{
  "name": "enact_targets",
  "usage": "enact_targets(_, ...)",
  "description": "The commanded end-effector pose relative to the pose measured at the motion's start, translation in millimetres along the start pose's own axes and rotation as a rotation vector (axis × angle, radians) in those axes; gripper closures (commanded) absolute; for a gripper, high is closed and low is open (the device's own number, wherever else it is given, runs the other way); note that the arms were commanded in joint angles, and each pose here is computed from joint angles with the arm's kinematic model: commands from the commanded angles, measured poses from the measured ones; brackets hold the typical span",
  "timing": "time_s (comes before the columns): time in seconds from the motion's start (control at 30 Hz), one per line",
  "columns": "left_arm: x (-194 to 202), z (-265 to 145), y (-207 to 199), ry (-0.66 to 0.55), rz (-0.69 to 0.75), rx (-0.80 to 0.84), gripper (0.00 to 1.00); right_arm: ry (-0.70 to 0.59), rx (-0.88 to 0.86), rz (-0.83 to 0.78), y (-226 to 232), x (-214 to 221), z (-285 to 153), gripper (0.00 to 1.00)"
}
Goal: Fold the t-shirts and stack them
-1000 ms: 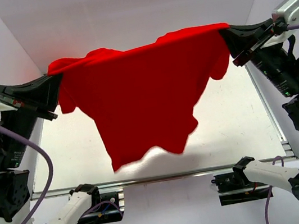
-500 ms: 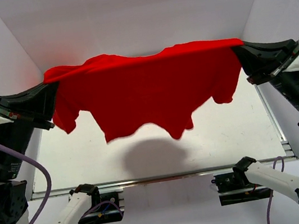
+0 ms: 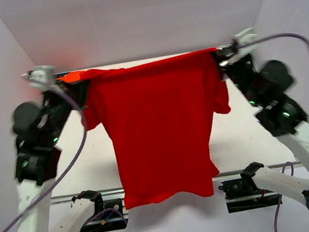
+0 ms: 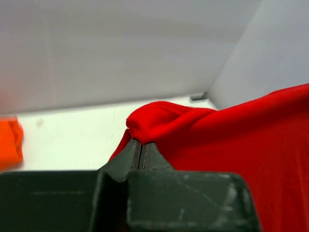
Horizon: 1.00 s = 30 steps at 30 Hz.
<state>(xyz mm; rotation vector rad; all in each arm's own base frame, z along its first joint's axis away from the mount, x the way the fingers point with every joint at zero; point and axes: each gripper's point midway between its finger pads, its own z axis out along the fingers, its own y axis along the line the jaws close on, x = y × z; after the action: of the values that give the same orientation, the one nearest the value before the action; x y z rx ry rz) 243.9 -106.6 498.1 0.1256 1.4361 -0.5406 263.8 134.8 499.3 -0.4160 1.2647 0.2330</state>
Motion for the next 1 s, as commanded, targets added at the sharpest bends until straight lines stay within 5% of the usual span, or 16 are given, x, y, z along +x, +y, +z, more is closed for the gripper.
enact_targets(0.0, 65, 38, 40, 0.106, -0.028, -0.127, 1.00, 0.079, 0.234, -0.043, -34, 45, 23, 1.00)
enact_targets(0.53, 281, 152, 144, 0.485, 0.001, -0.390, 1.00, 0.586, 0.327, -0.190, -24, 310, 135, 1.00)
enact_targets(0.93, 369, 217, 223, 0.670, 0.011, -0.579, 1.00, 0.701, 0.356, -0.135, -56, 393, 216, 1.00)
enact_targets(0.97, 353, 235, 224, 0.643, 0.000, -0.564, 0.86, 0.775, 0.311, -0.120, -56, 421, 211, 0.79)
